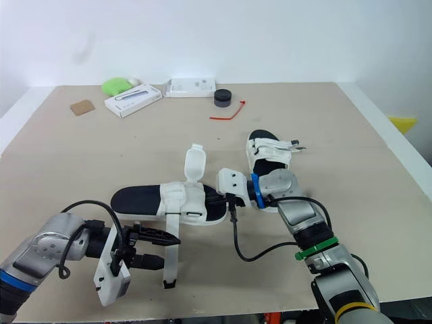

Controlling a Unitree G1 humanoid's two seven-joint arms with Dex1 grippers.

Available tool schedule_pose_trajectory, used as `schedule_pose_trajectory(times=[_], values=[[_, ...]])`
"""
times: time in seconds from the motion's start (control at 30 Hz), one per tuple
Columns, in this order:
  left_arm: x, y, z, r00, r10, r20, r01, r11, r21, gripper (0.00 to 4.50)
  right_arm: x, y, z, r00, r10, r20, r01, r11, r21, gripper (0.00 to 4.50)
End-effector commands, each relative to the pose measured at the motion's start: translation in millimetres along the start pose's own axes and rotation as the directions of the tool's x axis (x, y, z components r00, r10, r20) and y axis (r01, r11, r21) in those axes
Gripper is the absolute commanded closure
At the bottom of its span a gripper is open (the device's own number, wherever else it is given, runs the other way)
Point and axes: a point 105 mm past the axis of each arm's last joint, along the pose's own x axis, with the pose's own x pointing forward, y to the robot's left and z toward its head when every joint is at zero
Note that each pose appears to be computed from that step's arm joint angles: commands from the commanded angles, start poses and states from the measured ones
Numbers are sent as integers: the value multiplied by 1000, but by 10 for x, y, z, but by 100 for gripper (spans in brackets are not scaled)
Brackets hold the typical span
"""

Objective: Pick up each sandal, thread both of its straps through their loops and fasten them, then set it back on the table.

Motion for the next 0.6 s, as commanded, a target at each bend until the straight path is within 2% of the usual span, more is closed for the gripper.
schedule_pose_trajectory(times=[0.03,0.07,0.13,0.2,0.3,0.4,0.47,0.6], values=[[8,3,24,1000,-8,26,8,1000,9,226,-13,18,-60,999,4,-35,-4,1000,9,450],[11,-22,20,999,-20,26,20,1000,5,256,-13,18,-60,999,4,-35,-4,1000,10,450],[12,-50,12,999,-30,27,30,1000,-3,362,-14,16,-59,999,3,-35,-3,1000,10,450],[9,-21,-3,1000,2,29,-1,999,-38,446,-20,19,-66,999,3,-38,-2,1000,11,450],[-38,176,-27,994,106,36,-95,967,-236,446,-25,26,-71,999,7,-41,-7,1000,12,450],[-119,368,-34,978,207,29,-176,891,-419,446,-29,18,-76,999,6,-43,-5,1000,12,450],[-186,548,-38,956,292,18,-238,815,-529,446,-30,16,-78,999,7,-45,-7,1000,12,450],[-275,853,-11,916,400,19,-266,642,-719,446,-19,17,-82,999,11,-45,-11,1000,11,450]])
